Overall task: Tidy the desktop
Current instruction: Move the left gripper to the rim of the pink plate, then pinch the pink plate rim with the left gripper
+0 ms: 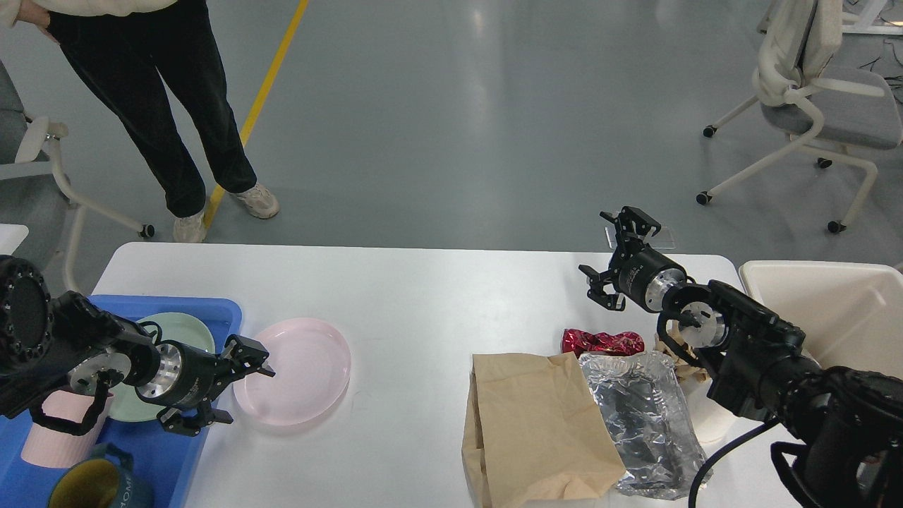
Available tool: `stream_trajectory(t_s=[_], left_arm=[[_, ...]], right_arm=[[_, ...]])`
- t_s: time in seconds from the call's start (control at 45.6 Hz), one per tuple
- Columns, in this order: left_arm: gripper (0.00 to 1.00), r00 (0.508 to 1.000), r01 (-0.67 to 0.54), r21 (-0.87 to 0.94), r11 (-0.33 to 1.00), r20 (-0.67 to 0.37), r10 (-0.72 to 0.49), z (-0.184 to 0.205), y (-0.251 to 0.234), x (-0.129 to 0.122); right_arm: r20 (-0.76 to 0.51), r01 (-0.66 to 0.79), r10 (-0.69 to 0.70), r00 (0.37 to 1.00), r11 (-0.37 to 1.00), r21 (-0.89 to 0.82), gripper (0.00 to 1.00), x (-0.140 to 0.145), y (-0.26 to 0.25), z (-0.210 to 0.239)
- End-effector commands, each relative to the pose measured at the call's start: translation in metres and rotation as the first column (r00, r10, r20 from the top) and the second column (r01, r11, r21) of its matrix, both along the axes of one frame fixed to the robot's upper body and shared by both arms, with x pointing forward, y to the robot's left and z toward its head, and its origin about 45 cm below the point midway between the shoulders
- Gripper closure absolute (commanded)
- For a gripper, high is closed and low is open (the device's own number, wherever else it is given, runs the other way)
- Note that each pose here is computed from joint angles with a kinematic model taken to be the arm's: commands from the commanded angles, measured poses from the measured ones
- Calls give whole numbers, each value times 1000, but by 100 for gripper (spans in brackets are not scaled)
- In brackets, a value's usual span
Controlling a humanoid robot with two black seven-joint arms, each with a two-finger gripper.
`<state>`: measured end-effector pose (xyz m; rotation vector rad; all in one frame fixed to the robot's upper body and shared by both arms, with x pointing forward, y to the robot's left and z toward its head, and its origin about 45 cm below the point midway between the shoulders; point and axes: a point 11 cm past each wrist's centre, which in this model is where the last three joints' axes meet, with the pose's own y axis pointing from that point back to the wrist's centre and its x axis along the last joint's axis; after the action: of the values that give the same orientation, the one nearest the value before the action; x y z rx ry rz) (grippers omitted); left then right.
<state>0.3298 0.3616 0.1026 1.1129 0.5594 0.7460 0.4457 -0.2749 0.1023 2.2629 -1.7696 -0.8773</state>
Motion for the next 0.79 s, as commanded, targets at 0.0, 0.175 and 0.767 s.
stream_trajectory(t_s=[0.0, 0.175, 0.767], left_arm=[[8, 1000, 2, -5, 1000, -13, -2, -7, -4, -5], [8, 1000, 3, -7, 1000, -17, -3, -18, -9, -10], [26, 1000, 5, 2, 1000, 11, -5, -28, -11, -8]], right_arm=[[-1, 1, -1, 1000, 1000, 1, 0, 0, 0, 0], [1, 0, 0, 1000, 1000, 1, 0, 0, 0, 0], [-1, 1, -1, 1000, 1000, 1, 0, 0, 0, 0]])
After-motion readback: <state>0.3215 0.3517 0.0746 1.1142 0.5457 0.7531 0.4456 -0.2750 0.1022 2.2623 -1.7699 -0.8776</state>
